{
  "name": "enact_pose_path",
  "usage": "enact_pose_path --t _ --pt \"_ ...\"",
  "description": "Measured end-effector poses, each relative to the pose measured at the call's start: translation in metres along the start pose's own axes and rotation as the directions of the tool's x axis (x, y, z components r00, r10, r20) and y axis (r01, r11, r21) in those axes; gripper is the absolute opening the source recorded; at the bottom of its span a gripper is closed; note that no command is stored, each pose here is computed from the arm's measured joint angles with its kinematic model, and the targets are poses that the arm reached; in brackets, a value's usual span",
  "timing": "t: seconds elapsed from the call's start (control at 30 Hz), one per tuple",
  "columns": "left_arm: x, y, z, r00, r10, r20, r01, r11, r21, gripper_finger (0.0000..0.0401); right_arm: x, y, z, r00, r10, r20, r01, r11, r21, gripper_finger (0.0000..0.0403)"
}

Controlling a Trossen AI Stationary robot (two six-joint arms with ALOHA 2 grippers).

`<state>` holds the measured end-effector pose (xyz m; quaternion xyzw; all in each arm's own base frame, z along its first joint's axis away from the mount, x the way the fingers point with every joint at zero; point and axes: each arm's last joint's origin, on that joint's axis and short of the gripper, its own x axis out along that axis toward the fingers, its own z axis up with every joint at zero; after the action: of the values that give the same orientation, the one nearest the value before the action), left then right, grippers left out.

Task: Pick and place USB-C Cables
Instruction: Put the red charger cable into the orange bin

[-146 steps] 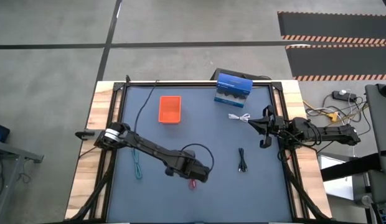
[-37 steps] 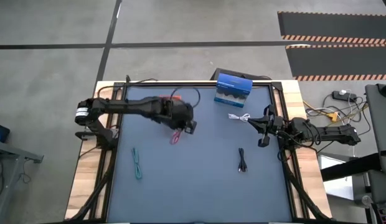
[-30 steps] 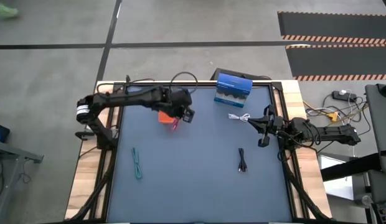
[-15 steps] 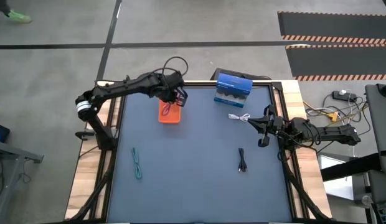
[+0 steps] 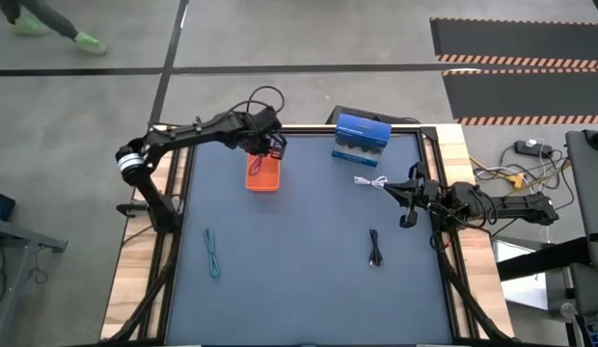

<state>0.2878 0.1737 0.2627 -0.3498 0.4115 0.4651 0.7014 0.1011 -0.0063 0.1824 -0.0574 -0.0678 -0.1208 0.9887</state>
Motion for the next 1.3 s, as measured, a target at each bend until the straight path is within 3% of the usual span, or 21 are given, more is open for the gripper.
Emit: enact_pose_path --t 0.3,0.77,1.3 --pt "0.006 -0.001 0.000 0.999 -0.025 0.028 0.025 1.000 -0.006 0.0008 0.000 0.000 0.000 1.000 0.000 -0.001 0.000 1.000 0.002 0.0009" --pt "0.033 0.006 -0.020 1.000 -0.012 -0.001 0.012 1.000 -0.027 0.0008 0.000 0.000 0.000 1.000 0.000 -0.001 0.000 1.000 -0.007 0.0009" --pt "0.039 0.003 -0.023 0.999 -0.030 0.015 0.030 0.999 -0.028 0.0008 0.000 0.000 0.000 1.000 0.000 -0.001 0.000 1.000 -0.006 0.0009"
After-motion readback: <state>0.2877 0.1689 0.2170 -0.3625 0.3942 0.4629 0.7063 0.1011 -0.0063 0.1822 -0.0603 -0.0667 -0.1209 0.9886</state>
